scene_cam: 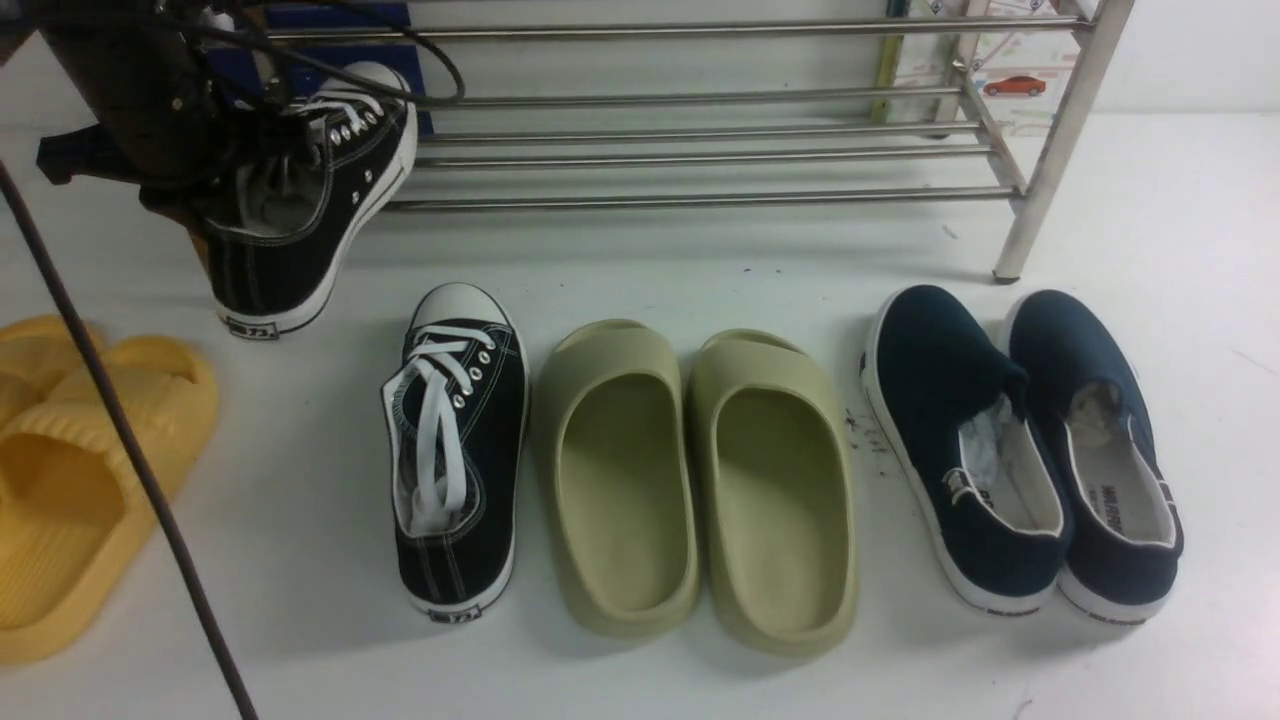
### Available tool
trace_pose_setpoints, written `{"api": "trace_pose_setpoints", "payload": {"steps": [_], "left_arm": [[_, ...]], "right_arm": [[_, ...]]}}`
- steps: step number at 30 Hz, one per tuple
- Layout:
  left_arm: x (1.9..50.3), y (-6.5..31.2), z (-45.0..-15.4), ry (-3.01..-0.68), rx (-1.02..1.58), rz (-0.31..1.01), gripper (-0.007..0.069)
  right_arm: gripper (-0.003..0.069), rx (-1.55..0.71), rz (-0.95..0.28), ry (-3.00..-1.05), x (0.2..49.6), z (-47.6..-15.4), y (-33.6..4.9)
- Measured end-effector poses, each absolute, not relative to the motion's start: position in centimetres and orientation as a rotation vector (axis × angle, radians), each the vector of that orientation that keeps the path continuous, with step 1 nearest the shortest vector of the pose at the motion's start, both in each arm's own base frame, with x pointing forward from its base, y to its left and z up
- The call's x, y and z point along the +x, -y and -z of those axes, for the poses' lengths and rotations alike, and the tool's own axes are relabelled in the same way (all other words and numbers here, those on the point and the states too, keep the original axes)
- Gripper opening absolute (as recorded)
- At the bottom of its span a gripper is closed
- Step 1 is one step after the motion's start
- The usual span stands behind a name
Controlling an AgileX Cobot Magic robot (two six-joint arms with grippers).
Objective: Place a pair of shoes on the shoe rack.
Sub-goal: Use the left arm to put a shoe into the shoe rack
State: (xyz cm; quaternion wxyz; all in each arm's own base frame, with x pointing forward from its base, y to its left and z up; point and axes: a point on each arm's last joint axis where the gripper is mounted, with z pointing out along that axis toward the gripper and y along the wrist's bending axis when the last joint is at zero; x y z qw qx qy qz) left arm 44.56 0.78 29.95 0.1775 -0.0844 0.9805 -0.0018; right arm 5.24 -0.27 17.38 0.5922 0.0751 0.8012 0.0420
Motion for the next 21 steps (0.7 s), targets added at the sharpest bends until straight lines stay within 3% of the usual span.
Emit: {"api": "trace_pose_setpoints", "payload": {"steps": [21], "left_arm": [[48.3,-0.9,-27.7,-2.548,-0.258,0.026,-0.0013]], "right_arm": [[0.0239,0.175,-0.098,-1.863,5.2,-17.4,0.3]]}}
